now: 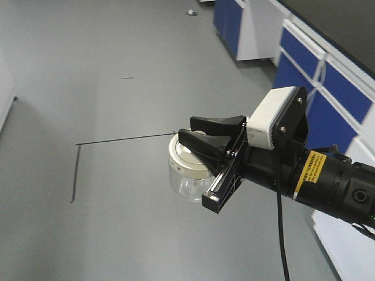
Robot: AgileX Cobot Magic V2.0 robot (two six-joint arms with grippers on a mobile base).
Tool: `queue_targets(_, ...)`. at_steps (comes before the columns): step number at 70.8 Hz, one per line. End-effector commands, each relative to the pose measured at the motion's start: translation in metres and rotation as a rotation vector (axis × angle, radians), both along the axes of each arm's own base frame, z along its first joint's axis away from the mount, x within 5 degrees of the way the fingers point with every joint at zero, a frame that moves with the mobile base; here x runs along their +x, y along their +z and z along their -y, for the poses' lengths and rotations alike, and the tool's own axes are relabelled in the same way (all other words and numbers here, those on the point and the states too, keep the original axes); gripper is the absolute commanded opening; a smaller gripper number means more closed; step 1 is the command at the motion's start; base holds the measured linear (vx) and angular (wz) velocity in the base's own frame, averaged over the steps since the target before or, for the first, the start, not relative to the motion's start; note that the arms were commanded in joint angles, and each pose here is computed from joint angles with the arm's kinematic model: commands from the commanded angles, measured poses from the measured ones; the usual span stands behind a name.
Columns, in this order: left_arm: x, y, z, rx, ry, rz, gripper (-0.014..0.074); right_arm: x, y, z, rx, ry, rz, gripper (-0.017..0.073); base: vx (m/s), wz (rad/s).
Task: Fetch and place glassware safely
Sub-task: 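Hold the jar in the right gripper while the base turns away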
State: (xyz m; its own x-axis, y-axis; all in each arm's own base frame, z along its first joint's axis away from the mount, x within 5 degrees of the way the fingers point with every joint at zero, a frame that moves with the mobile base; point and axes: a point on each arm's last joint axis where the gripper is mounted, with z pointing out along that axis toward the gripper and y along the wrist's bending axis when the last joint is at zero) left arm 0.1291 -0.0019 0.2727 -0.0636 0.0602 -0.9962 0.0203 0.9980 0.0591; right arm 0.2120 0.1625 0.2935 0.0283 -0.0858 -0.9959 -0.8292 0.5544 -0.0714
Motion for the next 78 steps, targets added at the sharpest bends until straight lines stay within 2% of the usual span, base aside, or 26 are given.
queue_targets(1, 0.0008, 0.0154, 0.0008, -0.014, -0.006, 0.101, -0.0007, -0.0046, 0.0242, 0.0003, 0.104, 0.03, 0.072, -0.0003, 0.09, 0.49)
queue_targets(41, 0.0008, 0.0154, 0.0008, -0.014, -0.006, 0.101, -0.0007, -0.0046, 0.0242, 0.0003, 0.104, 0.03, 0.072, -0.0003, 0.15, 0.28)
queue_targets(78, 0.0008, 0.0154, 0.0008, -0.014, -0.006, 0.101, -0.0007, -0.0046, 0.0242, 0.0003, 0.104, 0.03, 0.072, -0.0003, 0.35, 0.18)
